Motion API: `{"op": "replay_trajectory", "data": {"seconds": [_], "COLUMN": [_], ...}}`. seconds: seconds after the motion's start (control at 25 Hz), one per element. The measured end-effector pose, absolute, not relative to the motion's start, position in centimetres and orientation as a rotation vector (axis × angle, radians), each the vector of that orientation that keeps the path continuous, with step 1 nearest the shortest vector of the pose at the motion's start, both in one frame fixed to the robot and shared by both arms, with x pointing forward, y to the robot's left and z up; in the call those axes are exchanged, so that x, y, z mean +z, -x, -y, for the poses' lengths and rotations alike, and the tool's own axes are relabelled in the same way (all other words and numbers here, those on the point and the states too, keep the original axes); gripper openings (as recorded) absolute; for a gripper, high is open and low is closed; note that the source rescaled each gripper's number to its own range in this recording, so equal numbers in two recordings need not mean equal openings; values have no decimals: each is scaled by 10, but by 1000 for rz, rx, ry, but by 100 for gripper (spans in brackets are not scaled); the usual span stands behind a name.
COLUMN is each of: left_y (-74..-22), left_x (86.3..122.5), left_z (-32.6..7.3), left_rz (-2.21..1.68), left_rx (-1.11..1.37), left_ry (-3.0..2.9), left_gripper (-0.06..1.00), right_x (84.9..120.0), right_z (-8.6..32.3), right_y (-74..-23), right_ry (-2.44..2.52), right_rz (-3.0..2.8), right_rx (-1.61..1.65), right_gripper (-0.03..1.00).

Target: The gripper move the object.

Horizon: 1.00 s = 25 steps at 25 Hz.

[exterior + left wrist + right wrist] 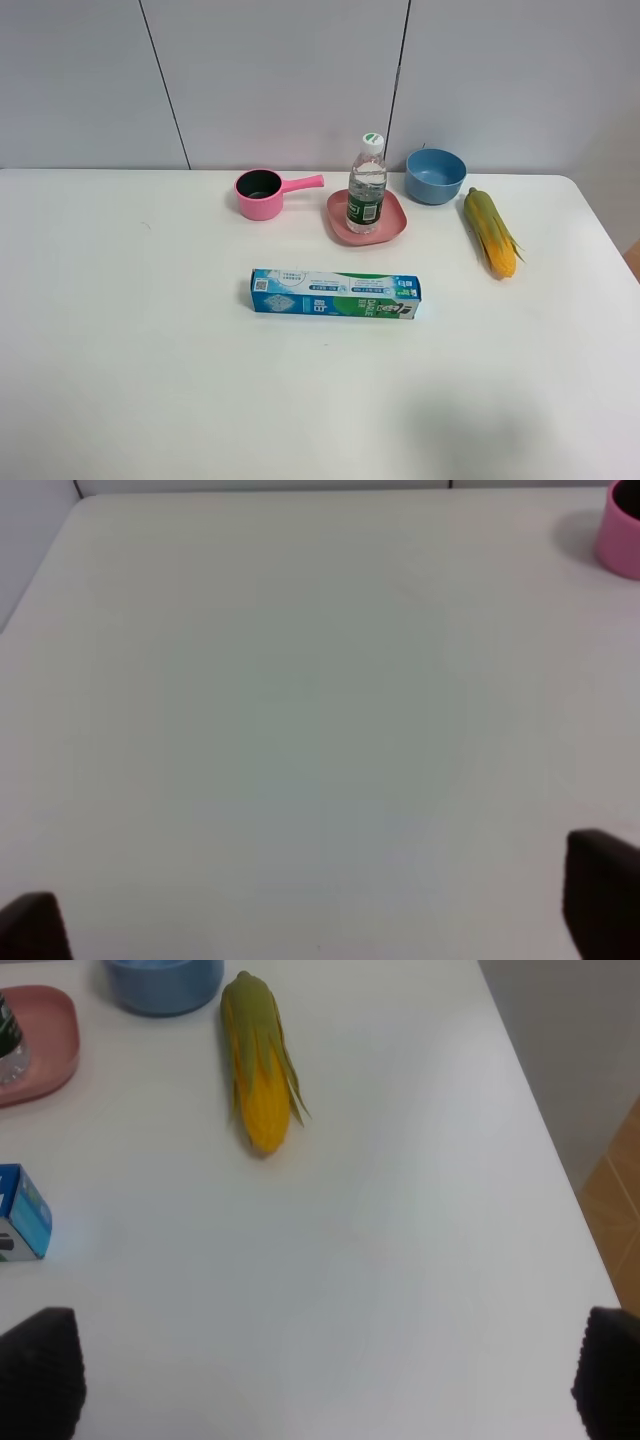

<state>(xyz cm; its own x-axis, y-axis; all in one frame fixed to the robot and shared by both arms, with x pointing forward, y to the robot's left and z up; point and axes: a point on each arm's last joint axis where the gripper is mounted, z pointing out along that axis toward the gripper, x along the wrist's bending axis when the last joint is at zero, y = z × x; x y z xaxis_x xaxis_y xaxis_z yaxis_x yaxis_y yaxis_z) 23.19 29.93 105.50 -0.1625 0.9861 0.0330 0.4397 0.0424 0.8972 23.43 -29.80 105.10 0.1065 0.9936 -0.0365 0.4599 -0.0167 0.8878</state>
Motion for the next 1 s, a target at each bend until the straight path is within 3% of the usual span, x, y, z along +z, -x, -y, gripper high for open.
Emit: {"op": "replay_trajectory", "data": {"seconds": [1.0], "left_y": [-232], "left_x": [1055], "left_z": [-300], "left_rz": [-1663], "left_rx": [1069], "left_ry": [-1462], "left_gripper": [100], "right_x": [1051], "right_z": [298], "right_y": [-234], "right_ry": [-1593], "right_rz": [-1464], "right_rx": [851], "right_gripper": [100]}}
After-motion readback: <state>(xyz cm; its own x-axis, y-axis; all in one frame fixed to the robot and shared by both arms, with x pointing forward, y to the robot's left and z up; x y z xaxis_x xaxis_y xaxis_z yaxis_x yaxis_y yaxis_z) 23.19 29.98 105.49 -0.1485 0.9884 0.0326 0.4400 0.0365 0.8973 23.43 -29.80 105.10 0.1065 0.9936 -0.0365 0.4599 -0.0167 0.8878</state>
